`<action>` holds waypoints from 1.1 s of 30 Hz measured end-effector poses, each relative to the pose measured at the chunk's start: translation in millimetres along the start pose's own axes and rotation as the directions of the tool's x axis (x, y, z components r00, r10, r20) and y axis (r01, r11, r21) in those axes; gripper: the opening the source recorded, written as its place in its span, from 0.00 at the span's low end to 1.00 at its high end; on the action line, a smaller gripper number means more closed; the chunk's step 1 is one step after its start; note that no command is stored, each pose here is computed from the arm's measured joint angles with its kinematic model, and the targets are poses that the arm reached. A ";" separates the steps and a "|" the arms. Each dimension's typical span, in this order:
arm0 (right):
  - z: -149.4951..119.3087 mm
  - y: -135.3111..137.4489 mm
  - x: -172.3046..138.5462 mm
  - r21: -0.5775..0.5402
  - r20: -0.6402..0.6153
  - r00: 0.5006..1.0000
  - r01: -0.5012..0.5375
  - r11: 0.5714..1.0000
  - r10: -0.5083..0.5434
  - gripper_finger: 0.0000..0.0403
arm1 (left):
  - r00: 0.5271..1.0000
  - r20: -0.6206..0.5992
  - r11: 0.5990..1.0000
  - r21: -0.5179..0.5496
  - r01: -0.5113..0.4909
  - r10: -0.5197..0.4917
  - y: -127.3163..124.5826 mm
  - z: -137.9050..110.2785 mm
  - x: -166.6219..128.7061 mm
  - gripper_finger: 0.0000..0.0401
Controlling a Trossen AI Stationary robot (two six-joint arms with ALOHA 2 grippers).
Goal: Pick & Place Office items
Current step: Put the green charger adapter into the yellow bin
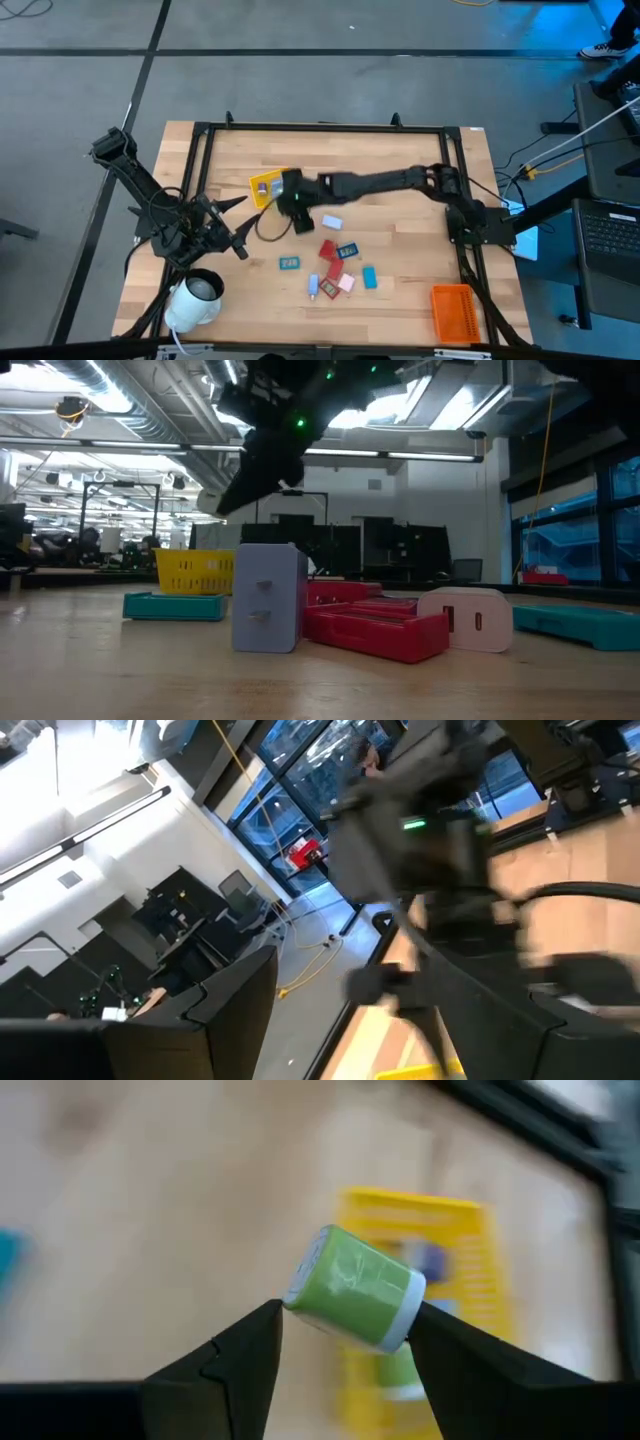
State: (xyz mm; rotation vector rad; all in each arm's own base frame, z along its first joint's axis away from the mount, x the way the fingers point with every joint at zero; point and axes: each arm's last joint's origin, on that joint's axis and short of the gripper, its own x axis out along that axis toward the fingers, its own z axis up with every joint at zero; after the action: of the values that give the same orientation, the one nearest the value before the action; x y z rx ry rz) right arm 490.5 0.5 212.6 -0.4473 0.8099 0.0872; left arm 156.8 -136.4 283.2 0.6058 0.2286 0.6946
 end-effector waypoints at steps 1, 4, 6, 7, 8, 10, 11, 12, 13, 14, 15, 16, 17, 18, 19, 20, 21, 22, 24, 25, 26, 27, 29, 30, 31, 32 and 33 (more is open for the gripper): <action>-1.2 -10.9 0.0 0.012 0.015 1.000 0.023 1.000 -0.023 0.54 | 1.000 0.000 1.000 0.000 0.000 0.000 0.0 0.0 0.0 0.65; -3.3 -38.0 -0.7 0.055 0.083 0.995 0.057 0.997 -0.061 0.54 | 1.000 0.003 1.000 0.001 0.004 -0.004 -0.1 0.1 -0.2 0.65; -9.2 -52.1 -1.0 0.073 0.087 0.993 0.068 0.995 -0.075 0.54 | 1.000 0.005 1.000 0.001 0.005 -0.005 -0.3 0.1 -0.2 0.65; -13.2 -57.8 -0.6 0.082 0.083 0.994 0.066 0.994 -0.073 0.54 | 1.000 0.005 1.000 0.001 0.005 -0.005 -0.2 0.1 -0.2 0.65; -17.4 -62.5 0.1 0.091 0.079 0.995 0.059 0.994 -0.066 0.54 | 1.000 0.005 1.000 0.001 0.005 -0.005 -0.2 0.1 -0.2 0.65; -23.3 -69.7 0.9 0.113 0.101 0.995 0.006 0.994 -0.017 0.54 | 1.000 0.005 1.000 0.001 0.005 -0.005 -0.2 0.1 -0.2 0.65; -24.7 -72.3 0.8 0.128 0.126 0.992 -0.035 0.991 0.019 0.54 | 1.000 0.005 1.000 0.002 0.005 -0.005 -0.3 0.1 -0.2 0.65; -25.4 -74.4 0.6 0.141 0.155 0.986 -0.077 0.987 0.055 0.54 | 1.000 0.005 1.000 0.001 0.005 -0.005 -0.2 0.1 -0.2 0.65; -25.4 -76.0 0.3 0.150 0.184 0.979 -0.113 0.982 0.084 0.54 | 1.000 0.005 1.000 0.001 0.005 -0.005 -0.2 0.1 -0.2 0.65; -25.2 -77.5 0.0 0.152 0.206 0.973 -0.134 0.979 0.101 0.54 | 1.000 0.005 1.000 0.002 0.005 -0.005 -0.2 0.1 -0.2 0.65; -24.5 -78.9 -0.3 0.156 0.227 0.968 -0.147 0.977 0.109 0.54 | 1.000 0.005 1.000 0.002 0.005 -0.005 -0.3 0.1 -0.2 0.65; -24.2 -80.7 -0.6 0.164 0.241 0.964 -0.152 0.975 0.109 0.54 | 1.000 0.005 1.000 0.001 0.005 -0.005 -0.2 0.1 -0.2 0.65; -24.1 -81.9 -0.8 0.170 0.251 0.962 -0.156 0.973 0.111 0.54 | 1.000 0.005 1.000 0.001 0.005 -0.005 -0.2 0.1 -0.2 0.65; -24.7 -82.9 -0.9 0.174 0.256 0.960 -0.165 0.971 0.117 0.54 | 1.000 0.005 1.000 0.001 0.005 -0.005 -0.3 0.1 -0.2 0.65; -25.1 -83.3 -0.9 0.175 0.257 0.959 -0.169 0.970 0.121 0.54 | 1.000 0.005 1.000 0.001 0.005 -0.005 -0.2 0.1 -0.2 0.65; -25.7 -83.5 -0.8 0.174 0.250 0.961 -0.163 0.971 0.116 0.54 | 1.000 0.005 1.000 0.001 0.005 -0.005 -0.2 0.1 -0.2 0.65; -26.5 -83.1 -0.4 0.165 0.227 0.969 -0.134 0.977 0.095 0.54 | 1.000 0.005 1.000 0.001 0.005 -0.005 -0.2 0.1 -0.2 0.65; -26.3 -81.2 0.0 0.149 0.199 0.978 -0.098 0.984 0.067 0.54 | 1.000 0.005 1.000 0.001 0.005 -0.005 -0.2 0.1 -0.2 0.65; -26.1 -76.2 3.9 0.116 0.159 0.987 -0.045 0.992 0.027 0.54 | 1.000 0.005 1.000 0.001 0.005 -0.005 -0.2 0.1 -0.2 0.65; -25.8 -74.2 6.8 0.112 0.154 0.988 -0.031 0.993 0.013 0.54 | 1.000 0.005 1.000 0.002 0.005 -0.005 -0.3 0.1 -0.2 0.65; -26.7 -72.2 8.4 0.112 0.142 0.990 -0.030 0.993 0.014 0.54 | 1.000 0.004 1.000 0.001 0.004 -0.004 -0.2 0.1 -0.2 0.65; -27.4 -70.9 9.1 0.116 0.137 0.990 -0.038 0.992 0.021 0.54 | 1.000 0.004 1.000 0.001 0.004 -0.004 -0.2 0.0 -0.2 0.65; -26.7 -71.2 9.7 0.134 0.155 0.987 -0.056 0.989 0.034 0.54 | 1.000 0.004 1.000 0.002 0.004 -0.004 -0.3 0.0 -0.2 0.65; -26.2 -72.1 9.8 0.137 0.161 0.987 -0.052 0.989 0.030 0.54 | 1.000 0.004 1.000 0.001 0.004 -0.004 -0.2 0.0 -0.2 0.65; -27.3 -72.1 10.7 0.139 0.154 0.988 -0.052 0.989 0.030 0.54 | 1.000 0.003 1.000 0.001 0.004 -0.004 -0.2 0.0 -0.2 0.65; -28.7 -71.7 12.0 0.138 0.144 0.989 -0.050 0.989 0.030 0.54 | 1.000 0.004 1.000 0.001 0.004 -0.004 -0.2 0.1 -0.2 0.65; -29.4 -71.3 13.0 0.137 0.142 0.989 -0.054 0.989 0.034 0.54 | 1.000 0.004 1.000 0.002 0.004 -0.004 -0.3 0.0 -0.2 0.65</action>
State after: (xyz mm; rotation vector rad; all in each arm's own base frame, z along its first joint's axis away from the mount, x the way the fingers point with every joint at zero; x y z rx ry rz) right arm 496.8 -77.4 210.7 -0.2872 0.6836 0.1008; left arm 156.8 -136.8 283.1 0.6079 0.2268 0.6895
